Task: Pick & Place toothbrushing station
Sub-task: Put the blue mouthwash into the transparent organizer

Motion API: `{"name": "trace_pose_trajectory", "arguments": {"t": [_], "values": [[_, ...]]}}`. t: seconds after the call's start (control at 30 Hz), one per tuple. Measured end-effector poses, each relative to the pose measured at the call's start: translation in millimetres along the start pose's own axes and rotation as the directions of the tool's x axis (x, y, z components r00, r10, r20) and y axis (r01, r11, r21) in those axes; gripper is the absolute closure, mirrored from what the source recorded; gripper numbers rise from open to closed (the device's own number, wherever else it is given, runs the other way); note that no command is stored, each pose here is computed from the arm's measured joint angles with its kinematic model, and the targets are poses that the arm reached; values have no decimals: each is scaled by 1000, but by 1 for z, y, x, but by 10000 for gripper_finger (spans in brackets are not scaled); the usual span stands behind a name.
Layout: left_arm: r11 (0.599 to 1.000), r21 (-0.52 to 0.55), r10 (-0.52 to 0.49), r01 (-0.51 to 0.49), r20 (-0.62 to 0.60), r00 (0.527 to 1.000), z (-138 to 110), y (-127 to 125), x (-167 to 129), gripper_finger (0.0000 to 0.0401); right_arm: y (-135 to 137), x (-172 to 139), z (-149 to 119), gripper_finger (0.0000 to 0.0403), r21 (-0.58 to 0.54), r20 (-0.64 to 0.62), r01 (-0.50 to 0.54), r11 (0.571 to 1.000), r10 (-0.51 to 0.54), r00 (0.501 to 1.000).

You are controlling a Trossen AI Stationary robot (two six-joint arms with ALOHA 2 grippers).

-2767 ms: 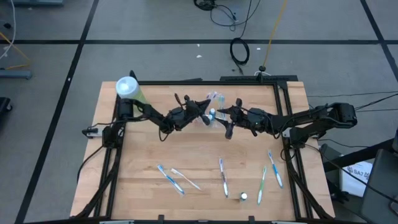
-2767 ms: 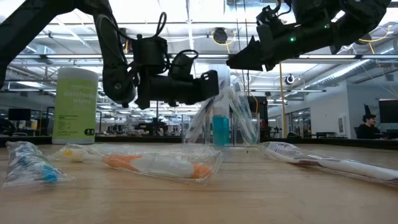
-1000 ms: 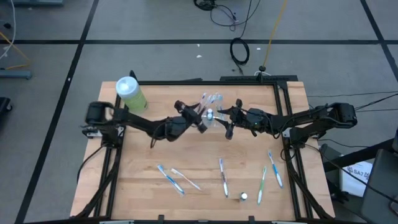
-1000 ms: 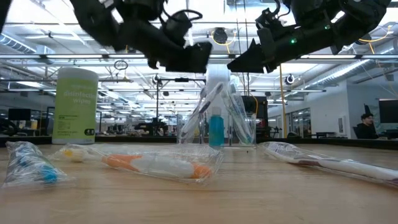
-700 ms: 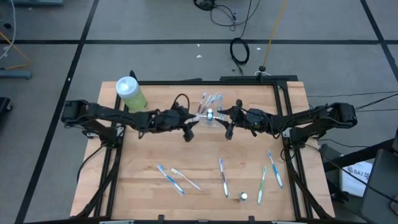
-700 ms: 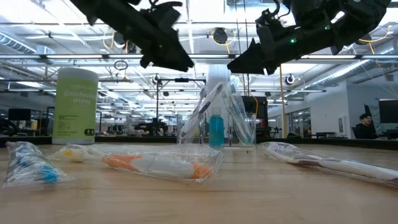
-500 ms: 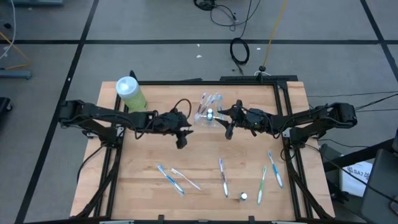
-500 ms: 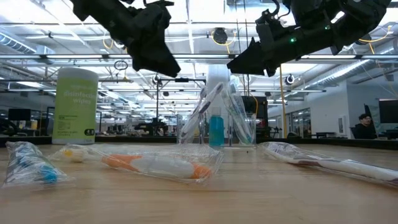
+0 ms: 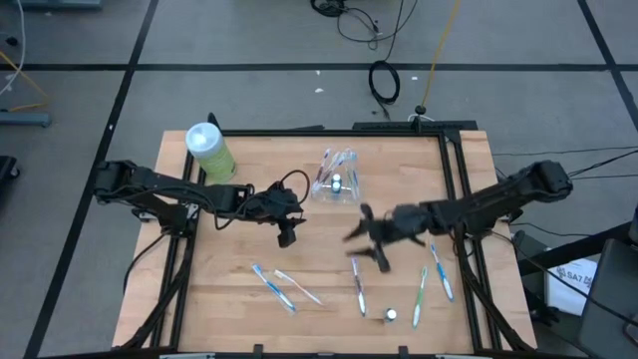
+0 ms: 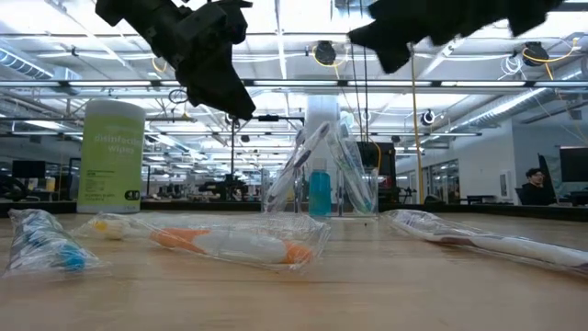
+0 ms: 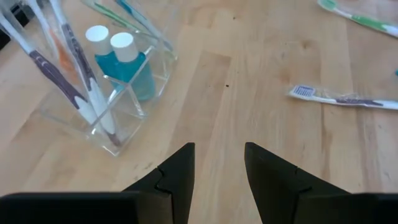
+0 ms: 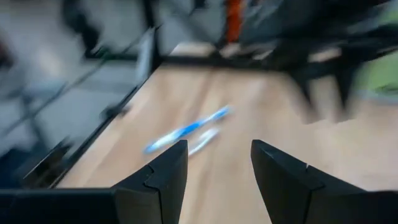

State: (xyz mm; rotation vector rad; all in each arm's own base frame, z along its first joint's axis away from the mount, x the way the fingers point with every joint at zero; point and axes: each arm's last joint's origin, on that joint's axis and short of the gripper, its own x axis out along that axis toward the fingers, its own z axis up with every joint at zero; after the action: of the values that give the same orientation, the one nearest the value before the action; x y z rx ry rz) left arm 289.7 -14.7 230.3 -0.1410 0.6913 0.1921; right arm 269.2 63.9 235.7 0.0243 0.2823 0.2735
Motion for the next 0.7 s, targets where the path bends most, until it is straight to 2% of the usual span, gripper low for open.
{"name": "trace_pose_trajectory", "arguments": {"t": [0.13, 0.23, 0.3, 0.4, 0.47, 0.6, 0.7], "values": [[1000, 7, 3, -3, 2, 1000, 0, 1, 0, 256, 39, 0, 12, 234, -14, -159, -119, 993, 116, 980], [1000, 2, 9, -9, 5, 1000, 1, 3, 1, 256, 64, -3, 19, 234, -54, -177, -221, 974, 208, 962], [1000, -14, 9, -9, 15, 1000, 2, 3, 1, 256, 79, -6, 20, 234, -79, -175, -342, 936, 325, 929], [1000, -30, 5, -4, 34, 999, 4, 3, 1, 256, 98, -11, 15, 234, -70, -163, -532, 844, 517, 841], [999, -42, 4, -3, 38, 999, 4, 3, 1, 256, 106, -11, 5, 234, -84, -153, -552, 830, 537, 830], [998, -55, 3, -1, 38, 999, 4, 3, 1, 256, 109, -12, -25, 234, -108, -136, -484, 868, 470, 872], [996, -92, 3, 1, 38, 999, 4, 3, 1, 256, 106, -17, -48, 234, -38, -132, -517, 855, 508, 851]]}}
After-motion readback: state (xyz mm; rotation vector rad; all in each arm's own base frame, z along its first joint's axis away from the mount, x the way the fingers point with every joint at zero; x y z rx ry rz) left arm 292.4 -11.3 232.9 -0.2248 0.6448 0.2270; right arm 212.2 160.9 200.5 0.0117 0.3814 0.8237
